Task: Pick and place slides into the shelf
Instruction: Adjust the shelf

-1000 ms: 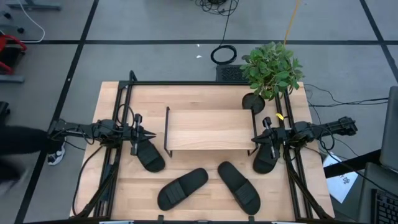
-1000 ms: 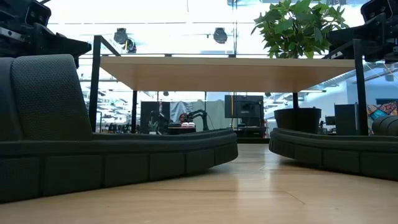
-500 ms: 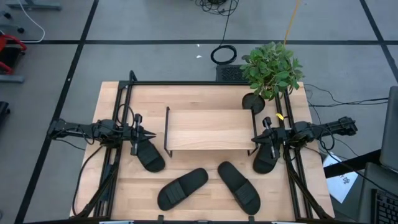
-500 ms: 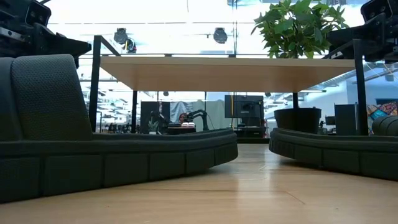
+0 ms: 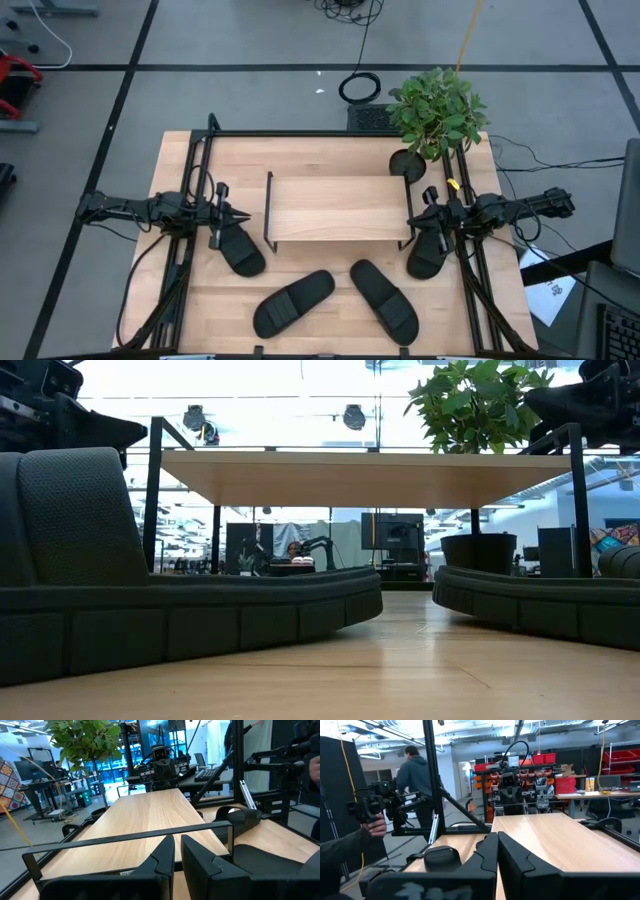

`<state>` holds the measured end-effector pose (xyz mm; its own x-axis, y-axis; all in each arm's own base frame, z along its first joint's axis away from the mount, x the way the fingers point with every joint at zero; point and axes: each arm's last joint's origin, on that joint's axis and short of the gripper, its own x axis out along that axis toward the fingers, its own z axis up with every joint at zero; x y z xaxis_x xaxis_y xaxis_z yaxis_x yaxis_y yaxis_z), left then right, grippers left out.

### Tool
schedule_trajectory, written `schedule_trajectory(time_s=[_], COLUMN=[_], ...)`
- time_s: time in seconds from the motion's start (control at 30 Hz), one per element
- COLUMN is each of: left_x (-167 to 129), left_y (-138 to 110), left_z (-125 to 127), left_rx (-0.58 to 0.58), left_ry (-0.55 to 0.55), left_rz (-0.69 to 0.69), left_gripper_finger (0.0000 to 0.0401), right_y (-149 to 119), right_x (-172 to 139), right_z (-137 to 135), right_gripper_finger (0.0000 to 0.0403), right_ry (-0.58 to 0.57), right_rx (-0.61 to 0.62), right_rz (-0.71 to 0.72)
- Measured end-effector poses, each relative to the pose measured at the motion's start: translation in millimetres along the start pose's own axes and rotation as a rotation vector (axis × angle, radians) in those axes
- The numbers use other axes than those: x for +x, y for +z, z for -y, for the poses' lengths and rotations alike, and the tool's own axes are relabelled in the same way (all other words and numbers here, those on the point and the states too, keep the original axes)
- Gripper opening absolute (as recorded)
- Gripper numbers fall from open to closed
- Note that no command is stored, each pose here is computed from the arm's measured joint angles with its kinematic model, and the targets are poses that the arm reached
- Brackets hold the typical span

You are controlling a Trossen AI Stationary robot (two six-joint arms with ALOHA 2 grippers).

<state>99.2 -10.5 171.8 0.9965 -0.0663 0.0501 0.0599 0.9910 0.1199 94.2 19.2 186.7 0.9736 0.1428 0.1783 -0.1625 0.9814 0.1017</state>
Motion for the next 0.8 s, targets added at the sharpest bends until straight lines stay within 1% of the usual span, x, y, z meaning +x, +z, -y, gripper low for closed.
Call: schedule_trajectory(time_s=[0.17,0.4,0.5,0.6,0.7,0.8], left_x=[0.0,0.0,0.0,0.0,0.0,0.0], left_y=[-0.2,-0.1,2.2,2.0,2.1,2.2], left_z=[0.1,-0.5,-0.8,-0.8,-0.9,-1.8], left_rx=[-0.141,-0.159,-0.131,-0.068,0.023,0.106], left_ry=[-0.001,0.016,0.018,0.019,0.026,0.055], left_rz=[-0.001,-0.001,0.023,0.02,0.019,0.015], left_gripper_finger=[0.0037,0.0037,0.0037,0.0037,0.0037,0.0037], right_y=[-0.1,-0.2,-1.2,-1.5,-2.3,5.8], right_x=[0.0,0.0,0.2,0.8,1.2,0.9], right_z=[0.0,0.0,0.1,0.4,3.1,5.4], right_gripper_finger=[0.0,0.0,0.0,0.0008,0.0035,0.0077], right_ry=[0.0,-0.001,-0.001,-0.011,-0.104,-0.207], right_rx=[-0.045,-0.083,-0.133,-0.166,-0.214,-0.267], right_rz=[-0.001,-0.002,-0.012,-0.016,-0.035,-0.095])
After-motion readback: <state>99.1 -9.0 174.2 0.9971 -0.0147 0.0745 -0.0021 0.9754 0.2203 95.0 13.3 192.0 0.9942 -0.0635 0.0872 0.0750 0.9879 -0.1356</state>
